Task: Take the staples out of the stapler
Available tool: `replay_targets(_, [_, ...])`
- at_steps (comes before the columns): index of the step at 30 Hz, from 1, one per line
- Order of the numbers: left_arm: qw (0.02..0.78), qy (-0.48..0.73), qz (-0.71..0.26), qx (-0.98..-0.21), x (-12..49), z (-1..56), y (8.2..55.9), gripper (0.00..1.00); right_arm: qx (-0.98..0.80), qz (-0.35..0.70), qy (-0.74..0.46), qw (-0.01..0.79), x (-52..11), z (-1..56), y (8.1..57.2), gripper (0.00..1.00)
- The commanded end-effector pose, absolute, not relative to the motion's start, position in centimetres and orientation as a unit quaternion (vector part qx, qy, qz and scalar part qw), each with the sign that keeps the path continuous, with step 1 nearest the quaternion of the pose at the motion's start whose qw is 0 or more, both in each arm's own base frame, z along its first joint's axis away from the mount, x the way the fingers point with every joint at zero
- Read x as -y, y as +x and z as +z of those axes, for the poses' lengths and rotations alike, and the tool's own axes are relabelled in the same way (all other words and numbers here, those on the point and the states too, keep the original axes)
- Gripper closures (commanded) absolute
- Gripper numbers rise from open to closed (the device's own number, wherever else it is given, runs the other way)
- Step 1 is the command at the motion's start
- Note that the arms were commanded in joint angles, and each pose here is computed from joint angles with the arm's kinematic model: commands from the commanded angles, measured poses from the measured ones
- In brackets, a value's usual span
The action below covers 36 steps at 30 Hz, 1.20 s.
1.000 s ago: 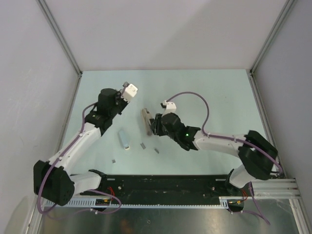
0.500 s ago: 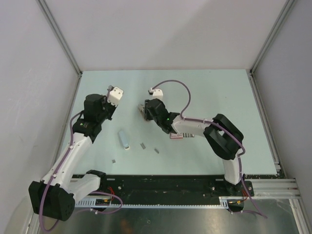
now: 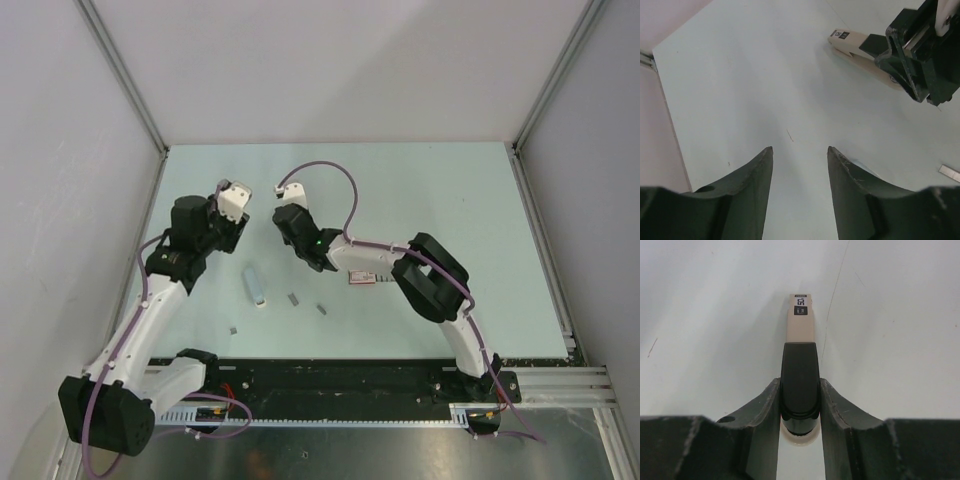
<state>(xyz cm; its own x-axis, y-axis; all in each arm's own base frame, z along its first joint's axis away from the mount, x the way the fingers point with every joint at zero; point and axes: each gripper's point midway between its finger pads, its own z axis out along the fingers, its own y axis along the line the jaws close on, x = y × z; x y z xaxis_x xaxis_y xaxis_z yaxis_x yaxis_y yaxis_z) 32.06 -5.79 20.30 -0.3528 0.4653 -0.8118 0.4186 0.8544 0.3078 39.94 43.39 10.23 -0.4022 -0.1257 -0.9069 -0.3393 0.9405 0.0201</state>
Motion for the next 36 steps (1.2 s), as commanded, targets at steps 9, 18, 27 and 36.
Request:
replay_targets(9, [0.543,0.287,-0.044,-0.788,7.7,24.5,29.3,0.45,-0.846,0.159,-0.126,0.494,-42.7,13.7,36.8,0.16])
replay_targets(18, [0.526,0.482,-0.140,-0.687,13.7,22.6,24.2,0.17,-0.826,0.211,-0.100,0.512,-38.7,20.4,33.6,0.08])
replay_targets(27, [0.382,0.660,-0.129,-0.634,18.4,15.1,21.8,0.07,-0.860,0.158,-0.053,0.482,-30.9,14.5,29.5,0.01])
replay_targets(36, [0.289,0.762,-0.091,-0.572,20.1,10.4,21.9,0.04,-0.838,0.191,0.062,0.507,-25.7,13.8,26.8,0.39])
